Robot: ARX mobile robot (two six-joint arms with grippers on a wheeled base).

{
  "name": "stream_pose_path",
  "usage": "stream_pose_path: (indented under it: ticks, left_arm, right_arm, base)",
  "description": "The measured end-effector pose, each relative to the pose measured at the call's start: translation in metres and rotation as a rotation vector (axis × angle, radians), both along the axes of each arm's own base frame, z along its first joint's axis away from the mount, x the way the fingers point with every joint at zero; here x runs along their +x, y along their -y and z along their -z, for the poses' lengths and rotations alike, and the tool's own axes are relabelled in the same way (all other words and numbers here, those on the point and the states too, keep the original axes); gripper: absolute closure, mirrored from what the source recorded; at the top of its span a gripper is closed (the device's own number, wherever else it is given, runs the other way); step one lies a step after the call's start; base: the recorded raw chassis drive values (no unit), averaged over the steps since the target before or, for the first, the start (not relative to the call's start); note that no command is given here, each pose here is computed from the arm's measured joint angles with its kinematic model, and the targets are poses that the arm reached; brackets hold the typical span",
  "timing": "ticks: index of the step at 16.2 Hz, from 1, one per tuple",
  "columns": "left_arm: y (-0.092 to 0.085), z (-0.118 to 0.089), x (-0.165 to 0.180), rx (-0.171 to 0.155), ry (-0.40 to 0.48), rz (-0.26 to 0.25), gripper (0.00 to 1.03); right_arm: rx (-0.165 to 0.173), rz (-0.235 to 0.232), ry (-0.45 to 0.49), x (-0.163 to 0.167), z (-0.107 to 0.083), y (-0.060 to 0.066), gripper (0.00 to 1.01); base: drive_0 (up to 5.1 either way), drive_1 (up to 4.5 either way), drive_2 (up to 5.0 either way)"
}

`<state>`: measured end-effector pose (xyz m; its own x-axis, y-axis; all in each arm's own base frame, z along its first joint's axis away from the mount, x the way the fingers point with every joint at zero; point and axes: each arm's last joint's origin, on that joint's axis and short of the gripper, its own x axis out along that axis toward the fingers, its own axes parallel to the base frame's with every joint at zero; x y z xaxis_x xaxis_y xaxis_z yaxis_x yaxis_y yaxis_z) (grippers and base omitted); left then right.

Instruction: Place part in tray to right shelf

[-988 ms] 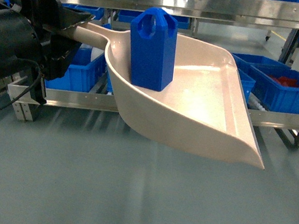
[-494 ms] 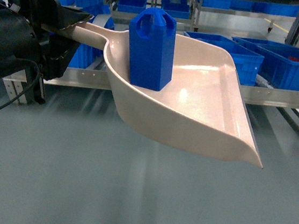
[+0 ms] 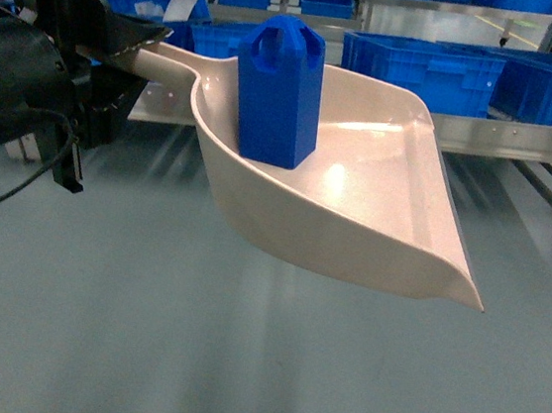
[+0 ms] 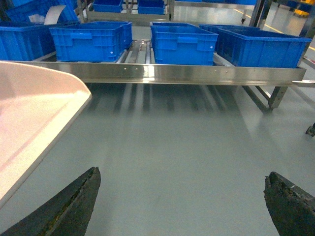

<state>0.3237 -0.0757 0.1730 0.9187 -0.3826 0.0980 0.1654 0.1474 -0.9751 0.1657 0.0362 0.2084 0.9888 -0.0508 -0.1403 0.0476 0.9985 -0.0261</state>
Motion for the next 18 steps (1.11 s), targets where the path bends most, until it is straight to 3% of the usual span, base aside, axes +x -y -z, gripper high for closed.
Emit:
stream_pose_path:
  ticks: [18]
  left_arm:
    - [0.0019, 0.0004, -0.0007, 0.002, -0.001, 0.011, 0.87]
  right_arm:
    - [0.006, 0.002, 0.001, -0.0001, 0.0001, 0.0001, 0.03]
  base:
    - [0.0, 0.00, 0.0]
